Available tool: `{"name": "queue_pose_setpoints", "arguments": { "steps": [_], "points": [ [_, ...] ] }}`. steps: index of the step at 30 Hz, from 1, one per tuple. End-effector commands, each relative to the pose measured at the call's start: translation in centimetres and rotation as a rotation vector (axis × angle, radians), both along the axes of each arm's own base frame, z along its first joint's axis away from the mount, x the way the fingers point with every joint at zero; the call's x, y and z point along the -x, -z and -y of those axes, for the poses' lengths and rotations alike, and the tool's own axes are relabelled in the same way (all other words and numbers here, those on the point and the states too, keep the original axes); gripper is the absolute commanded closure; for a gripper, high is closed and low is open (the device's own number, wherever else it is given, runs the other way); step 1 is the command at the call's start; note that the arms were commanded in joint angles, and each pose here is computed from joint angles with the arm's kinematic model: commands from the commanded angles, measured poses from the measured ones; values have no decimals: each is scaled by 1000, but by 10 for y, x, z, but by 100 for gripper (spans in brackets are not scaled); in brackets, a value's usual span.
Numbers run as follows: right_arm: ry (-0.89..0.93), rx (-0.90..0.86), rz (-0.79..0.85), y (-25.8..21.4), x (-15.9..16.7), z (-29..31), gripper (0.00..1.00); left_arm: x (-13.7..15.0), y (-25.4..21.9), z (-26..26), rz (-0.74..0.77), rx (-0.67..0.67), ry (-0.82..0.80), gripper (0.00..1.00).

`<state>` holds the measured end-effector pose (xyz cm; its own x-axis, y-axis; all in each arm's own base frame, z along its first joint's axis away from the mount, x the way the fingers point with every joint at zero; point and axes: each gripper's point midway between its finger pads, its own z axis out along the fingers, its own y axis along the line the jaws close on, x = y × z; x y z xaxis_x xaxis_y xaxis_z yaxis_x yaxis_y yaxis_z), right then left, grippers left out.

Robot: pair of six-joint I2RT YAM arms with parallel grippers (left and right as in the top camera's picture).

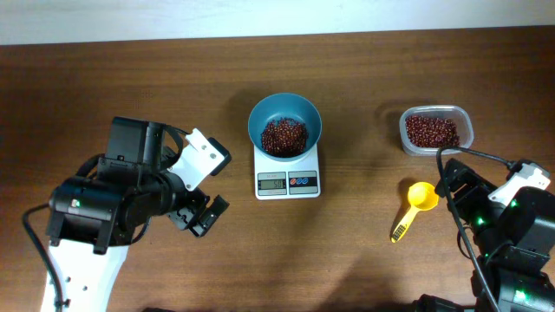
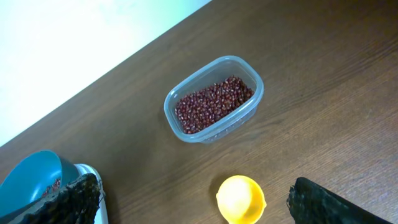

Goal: Scoop item into bowl and weigh 50g on scale

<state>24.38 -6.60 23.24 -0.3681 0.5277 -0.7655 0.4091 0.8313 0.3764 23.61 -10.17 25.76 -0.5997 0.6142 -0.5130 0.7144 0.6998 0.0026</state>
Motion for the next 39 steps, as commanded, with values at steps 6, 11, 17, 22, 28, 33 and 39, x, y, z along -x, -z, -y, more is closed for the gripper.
{"name": "queue_pose_setpoints", "arguments": {
  "steps": [6,11,17,22,28,33,39],
  "points": [
    [-165,115,47,-16,-8,-14,1,-1,-7,1,24,9,14,1],
    [-241,175,68,-22,-9,-25,1,-1,-7,1,24,9,14,1],
    [-283,278,103,-31,19,-44,1,-1,-7,1,24,9,14,1],
    [-327,301,167,-29,38,-59,1,-1,-7,1,24,9,14,1],
    [-336,338,297,-6,44,-65,1,-1,-7,1,24,9,14,1],
    [-355,344,350,19,36,-70,1,-1,-7,1,24,9,14,1],
    [-384,349,363,33,26,-77,2,-1,-7,1,24,9,14,1]
  ]
}}
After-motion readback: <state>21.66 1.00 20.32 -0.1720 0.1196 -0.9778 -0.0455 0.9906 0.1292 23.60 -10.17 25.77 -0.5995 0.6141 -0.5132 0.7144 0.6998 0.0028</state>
